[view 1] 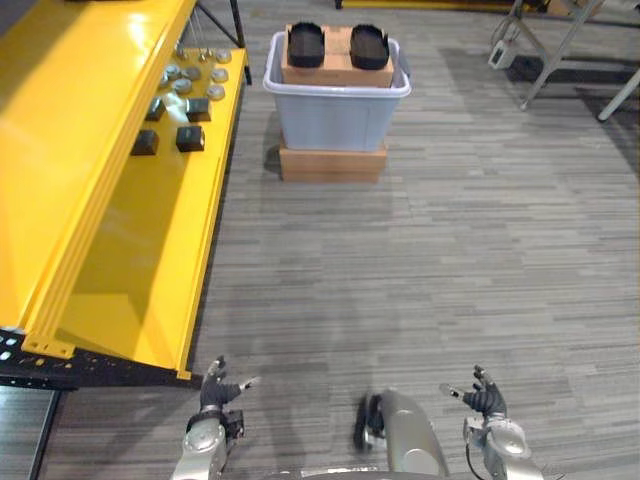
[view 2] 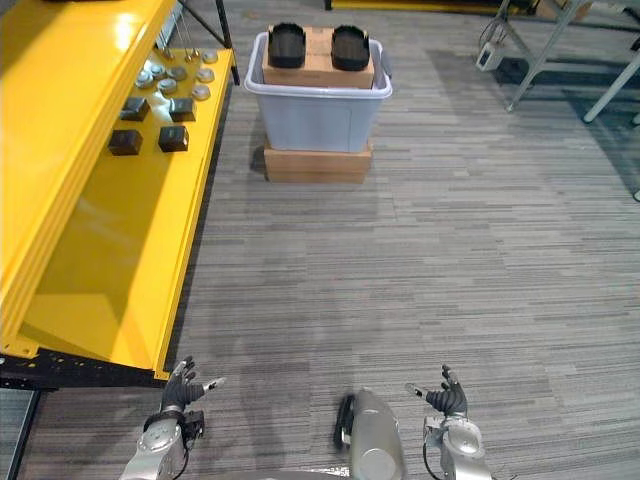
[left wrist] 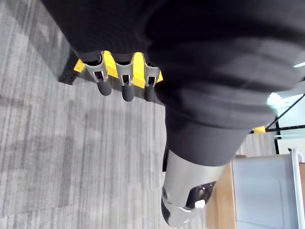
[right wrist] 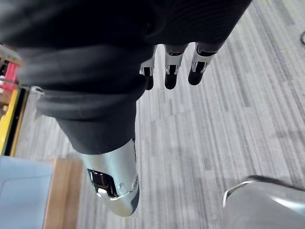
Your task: Walk over and take plastic housings, then place them on the shelf
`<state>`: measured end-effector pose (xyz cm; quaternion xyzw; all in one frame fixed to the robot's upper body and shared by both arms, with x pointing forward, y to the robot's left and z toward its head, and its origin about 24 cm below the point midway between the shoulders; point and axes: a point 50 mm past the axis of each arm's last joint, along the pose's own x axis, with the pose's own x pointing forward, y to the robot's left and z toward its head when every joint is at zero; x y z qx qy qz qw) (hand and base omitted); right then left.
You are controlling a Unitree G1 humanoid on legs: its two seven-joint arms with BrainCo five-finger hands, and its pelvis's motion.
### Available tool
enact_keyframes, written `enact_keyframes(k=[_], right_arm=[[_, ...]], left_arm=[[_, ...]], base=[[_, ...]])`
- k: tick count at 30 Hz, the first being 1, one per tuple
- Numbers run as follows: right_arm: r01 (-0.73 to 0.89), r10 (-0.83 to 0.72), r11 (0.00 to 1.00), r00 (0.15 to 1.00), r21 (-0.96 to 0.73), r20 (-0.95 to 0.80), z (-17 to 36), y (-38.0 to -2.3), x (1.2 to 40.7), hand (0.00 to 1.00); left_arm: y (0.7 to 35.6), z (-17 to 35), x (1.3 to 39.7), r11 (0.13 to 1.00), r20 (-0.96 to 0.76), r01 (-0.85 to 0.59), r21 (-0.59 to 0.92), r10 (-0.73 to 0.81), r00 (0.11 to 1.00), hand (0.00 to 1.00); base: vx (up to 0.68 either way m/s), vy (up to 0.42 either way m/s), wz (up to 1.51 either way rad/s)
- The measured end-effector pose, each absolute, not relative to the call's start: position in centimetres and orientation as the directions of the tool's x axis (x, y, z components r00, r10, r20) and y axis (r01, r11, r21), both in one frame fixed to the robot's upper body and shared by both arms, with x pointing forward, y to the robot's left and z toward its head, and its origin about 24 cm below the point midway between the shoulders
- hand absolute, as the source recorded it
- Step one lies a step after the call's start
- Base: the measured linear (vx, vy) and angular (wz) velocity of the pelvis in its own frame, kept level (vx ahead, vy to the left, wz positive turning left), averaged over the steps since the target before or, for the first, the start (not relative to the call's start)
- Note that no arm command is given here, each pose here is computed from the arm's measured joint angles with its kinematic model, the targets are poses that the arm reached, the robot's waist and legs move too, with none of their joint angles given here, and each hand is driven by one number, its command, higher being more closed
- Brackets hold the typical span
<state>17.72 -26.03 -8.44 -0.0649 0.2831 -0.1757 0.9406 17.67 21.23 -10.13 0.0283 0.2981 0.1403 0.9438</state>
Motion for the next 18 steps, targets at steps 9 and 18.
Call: enact_keyframes(k=[9,18], right_arm=[[0.285,-0.35,0.937,0.768,-0.204,-0.536,-9.1,-25.6,16.7,0.0],[0.308,-0.358,0.933,0.741,-0.186,-0.568,-9.8,-25.2,16.5,0.0]], left_arm=[[20.3,-11.8,14.6,0.957,-0.635,-0.272,0.106,0.275,0.722,0.0],[19.8,-12.2,13.8,0.953,-0.657,-0.29,0.091,0.277,0.702,0.0]], base=[[0.46,-0.268,0.11],[0.49,0.092,-0.45]])
